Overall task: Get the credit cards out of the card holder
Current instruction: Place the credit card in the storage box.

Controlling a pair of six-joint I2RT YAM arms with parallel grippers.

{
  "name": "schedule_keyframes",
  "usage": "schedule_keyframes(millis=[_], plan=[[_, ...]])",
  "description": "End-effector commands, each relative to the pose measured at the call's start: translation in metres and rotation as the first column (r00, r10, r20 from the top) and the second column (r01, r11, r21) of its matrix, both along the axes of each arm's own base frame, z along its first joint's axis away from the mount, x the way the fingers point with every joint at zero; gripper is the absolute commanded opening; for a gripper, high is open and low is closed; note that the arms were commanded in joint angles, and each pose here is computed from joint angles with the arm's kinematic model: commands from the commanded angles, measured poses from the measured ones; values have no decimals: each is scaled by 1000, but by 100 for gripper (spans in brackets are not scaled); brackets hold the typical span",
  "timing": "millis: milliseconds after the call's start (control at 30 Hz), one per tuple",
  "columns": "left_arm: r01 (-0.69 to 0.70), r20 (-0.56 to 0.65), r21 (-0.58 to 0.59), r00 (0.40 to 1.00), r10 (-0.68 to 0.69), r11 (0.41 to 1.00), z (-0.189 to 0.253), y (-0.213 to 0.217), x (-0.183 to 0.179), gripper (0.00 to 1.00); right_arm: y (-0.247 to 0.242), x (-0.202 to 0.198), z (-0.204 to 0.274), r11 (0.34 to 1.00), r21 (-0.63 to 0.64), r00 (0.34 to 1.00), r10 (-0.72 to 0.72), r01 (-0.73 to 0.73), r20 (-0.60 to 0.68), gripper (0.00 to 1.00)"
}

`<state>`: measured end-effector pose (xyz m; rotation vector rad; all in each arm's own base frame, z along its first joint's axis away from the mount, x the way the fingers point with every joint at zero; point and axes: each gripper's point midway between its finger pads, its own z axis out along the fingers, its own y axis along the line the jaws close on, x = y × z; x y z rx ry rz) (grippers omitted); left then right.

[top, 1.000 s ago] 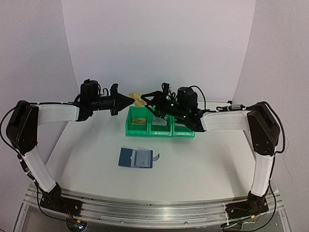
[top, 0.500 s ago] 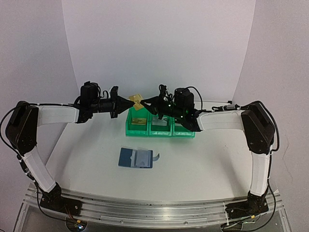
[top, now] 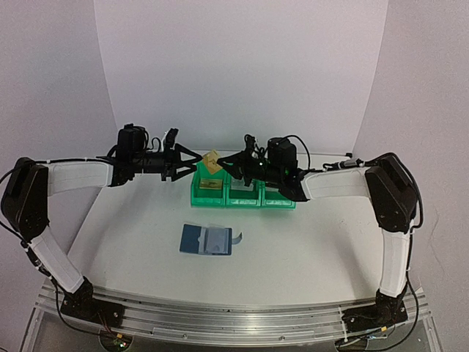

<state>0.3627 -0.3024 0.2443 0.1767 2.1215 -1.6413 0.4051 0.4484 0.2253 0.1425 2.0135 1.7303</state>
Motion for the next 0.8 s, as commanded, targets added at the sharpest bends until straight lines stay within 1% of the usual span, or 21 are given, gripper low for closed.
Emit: schedule_keyframes(millis=[0, 33, 67, 100, 133, 167, 200, 233, 267, 300, 333, 367, 400, 467, 600, 633, 700, 767], plan=[[48, 519, 217, 840, -157, 975, 40, 18, -24, 57, -10, -5, 26, 999, 34, 1000, 22, -23, 11, 0], [41, 624, 261, 755, -201, 964, 45, 19, -32, 56, -8, -5, 24, 999, 28, 999, 32, -32, -1, 0], [9, 762, 321, 591, -264, 947, 54, 21, -43, 56, -6, -6, 22, 999, 19, 999, 44, -44, -15, 0], [-37, 854, 372, 405, -326, 927, 61, 24, -54, 56, -4, -7, 20, 998, 12, 998, 57, -57, -30, 0], [-90, 893, 409, 242, -379, 908, 59, 25, -62, 56, -2, -7, 19, 998, 5, 997, 70, -70, -36, 0], [-155, 899, 438, 69, -432, 886, 53, 25, -71, 57, 0, -7, 19, 997, -1, 996, 80, -80, -41, 0], [-233, 868, 448, -120, -482, 863, 49, 25, -78, 61, 1, -8, 18, 996, -10, 995, 90, -91, -50, 0], [-301, 824, 432, -252, -508, 850, 47, 25, -85, 64, 2, -9, 17, 995, -15, 994, 98, -99, -54, 0], [-379, 739, 408, -396, -544, 831, 41, 25, -90, 66, 3, -10, 17, 994, -18, 992, 107, -109, -58, 0], [-426, 679, 377, -478, -558, 823, 35, 24, -95, 68, 4, -11, 18, 993, -19, 991, 119, -120, -63, 0], [-461, 622, 348, -538, -569, 816, 32, 23, -96, 69, 5, -13, 18, 991, -19, 989, 131, -133, -69, 0], [-485, 575, 326, -580, -577, 812, 30, 22, -96, 69, 7, -15, 18, 989, -17, 986, 147, -149, -77, 0], [-505, 538, 303, -609, -583, 808, 30, 21, -94, 68, 9, -17, 19, 986, -14, 983, 162, -164, -82, 0], [-535, 487, 276, -638, -596, 798, 30, 17, -87, 64, 11, -21, 22, 983, -6, 979, 183, -185, -87, 0], [-599, 440, 255, -627, -643, 759, 26, 10, -61, 55, 13, -26, 25, 979, -3, 975, 203, -205, -92, 0], [-619, 432, 242, -621, -654, 748, 27, 9, -54, 55, 13, -28, 25, 978, -3, 974, 205, -207, -92, 0], [-642, 415, 201, -628, -658, 740, 32, 7, -47, 55, 14, -31, 25, 978, -5, 974, 209, -210, -93, 0], [-649, 391, 186, -639, -662, 737, 32, 5, -44, 54, 15, -33, 25, 977, -6, 973, 213, -215, -91, 0]])
